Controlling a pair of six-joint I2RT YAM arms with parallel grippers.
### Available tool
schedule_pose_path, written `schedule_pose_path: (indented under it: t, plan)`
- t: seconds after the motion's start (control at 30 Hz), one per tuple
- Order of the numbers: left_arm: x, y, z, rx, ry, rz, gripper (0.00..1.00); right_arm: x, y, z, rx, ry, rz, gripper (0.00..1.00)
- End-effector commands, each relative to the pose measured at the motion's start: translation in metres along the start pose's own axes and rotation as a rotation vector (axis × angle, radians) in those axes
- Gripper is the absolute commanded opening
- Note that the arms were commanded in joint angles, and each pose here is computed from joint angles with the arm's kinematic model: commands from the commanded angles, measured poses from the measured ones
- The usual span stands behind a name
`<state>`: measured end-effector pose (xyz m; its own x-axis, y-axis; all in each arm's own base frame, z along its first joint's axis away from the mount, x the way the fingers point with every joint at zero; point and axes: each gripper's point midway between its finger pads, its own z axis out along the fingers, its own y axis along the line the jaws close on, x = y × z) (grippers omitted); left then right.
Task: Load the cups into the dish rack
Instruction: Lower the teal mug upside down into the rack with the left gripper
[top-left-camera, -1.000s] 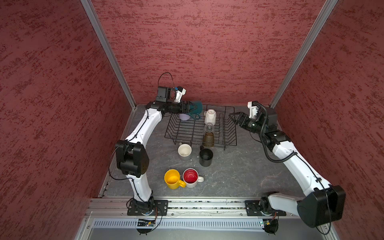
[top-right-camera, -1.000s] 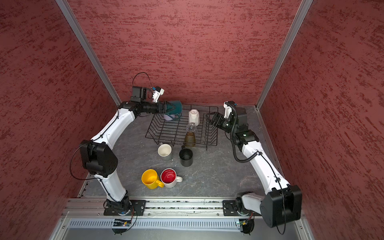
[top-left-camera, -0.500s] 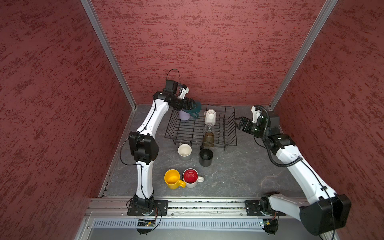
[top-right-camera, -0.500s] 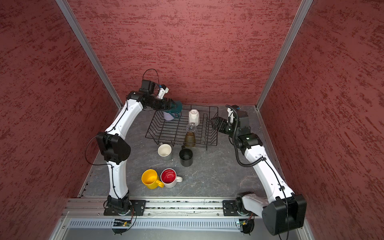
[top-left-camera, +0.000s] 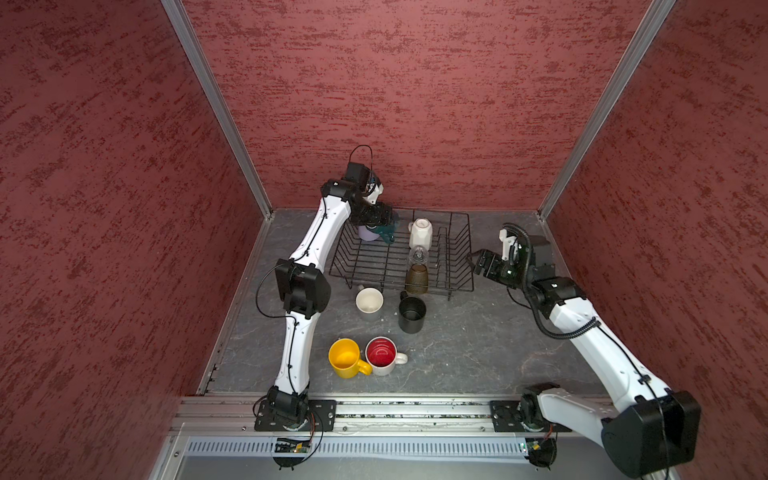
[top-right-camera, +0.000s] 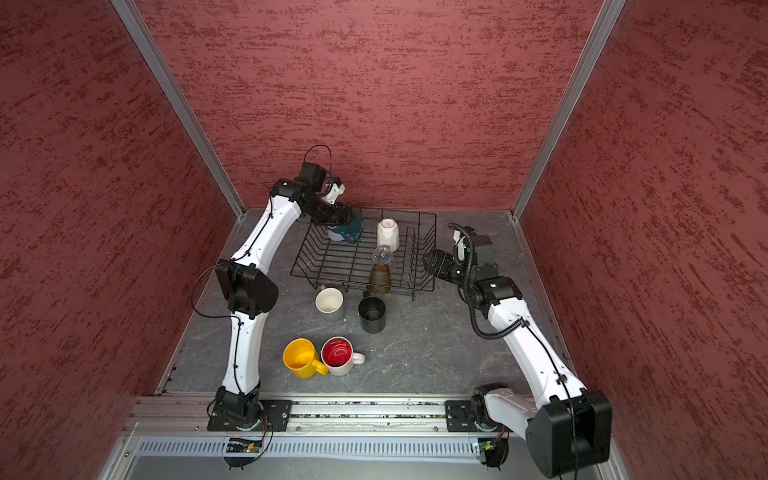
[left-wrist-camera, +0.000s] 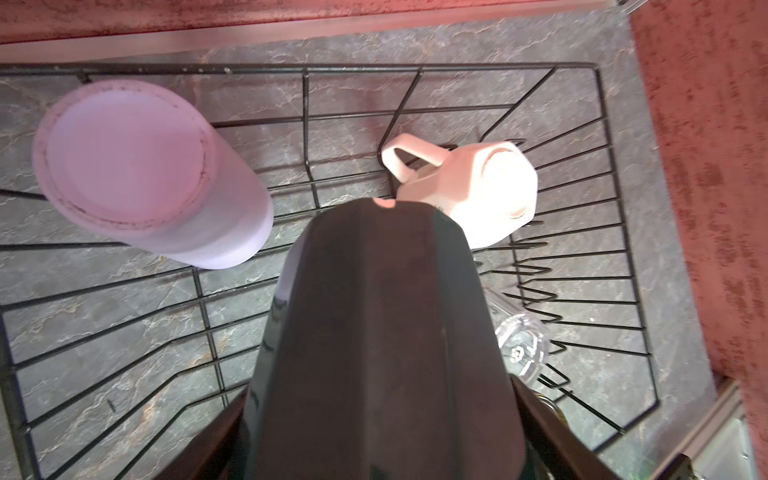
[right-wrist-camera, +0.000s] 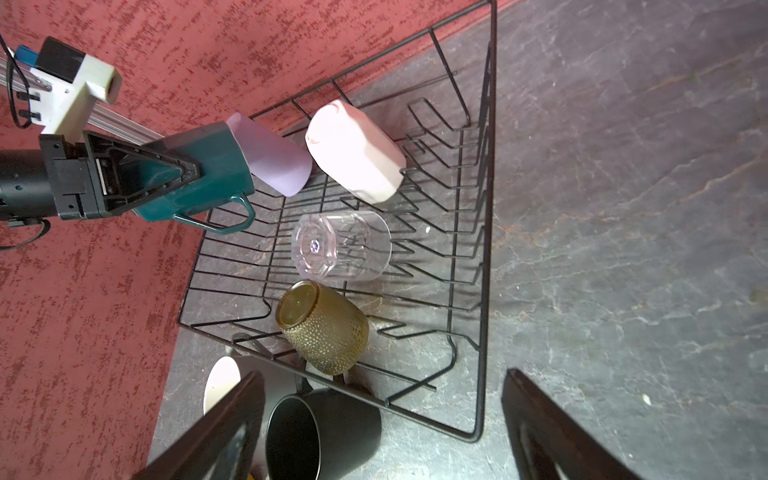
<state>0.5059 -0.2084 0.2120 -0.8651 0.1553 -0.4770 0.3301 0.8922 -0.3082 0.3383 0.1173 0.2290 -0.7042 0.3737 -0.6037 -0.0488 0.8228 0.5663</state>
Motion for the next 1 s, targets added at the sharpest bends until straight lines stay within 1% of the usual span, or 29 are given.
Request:
schedule_pose_path:
  t: [0.0, 0.23, 0.6, 0.8, 0.97]
  plan:
    - [-0.008, 0.001, -0.012, -0.04, -0.033, 0.042, 0.0, 0.0, -0.007, -0.006, 0.034, -0.009, -0.011, 0.9]
    - [0.006, 0.017, -0.013, -0.107, 0.027, 0.047, 0.0, 0.006, -0.009, 0.0, 0.035, 0.015, -0.009, 0.9]
    - [0.032, 0.041, -0.016, -0.122, 0.104, 0.001, 0.0, 0.01, -0.012, 0.004, 0.038, 0.037, -0.008, 0.89]
    - [0.05, 0.036, 0.002, -0.083, 0.146, -0.022, 0.0, 0.009, -0.011, 0.003, 0.038, 0.034, -0.008, 0.9]
    - [0.064, 0.034, 0.015, -0.078, 0.185, -0.028, 0.0, 0.008, -0.011, 0.003, 0.039, 0.032, -0.008, 0.9]
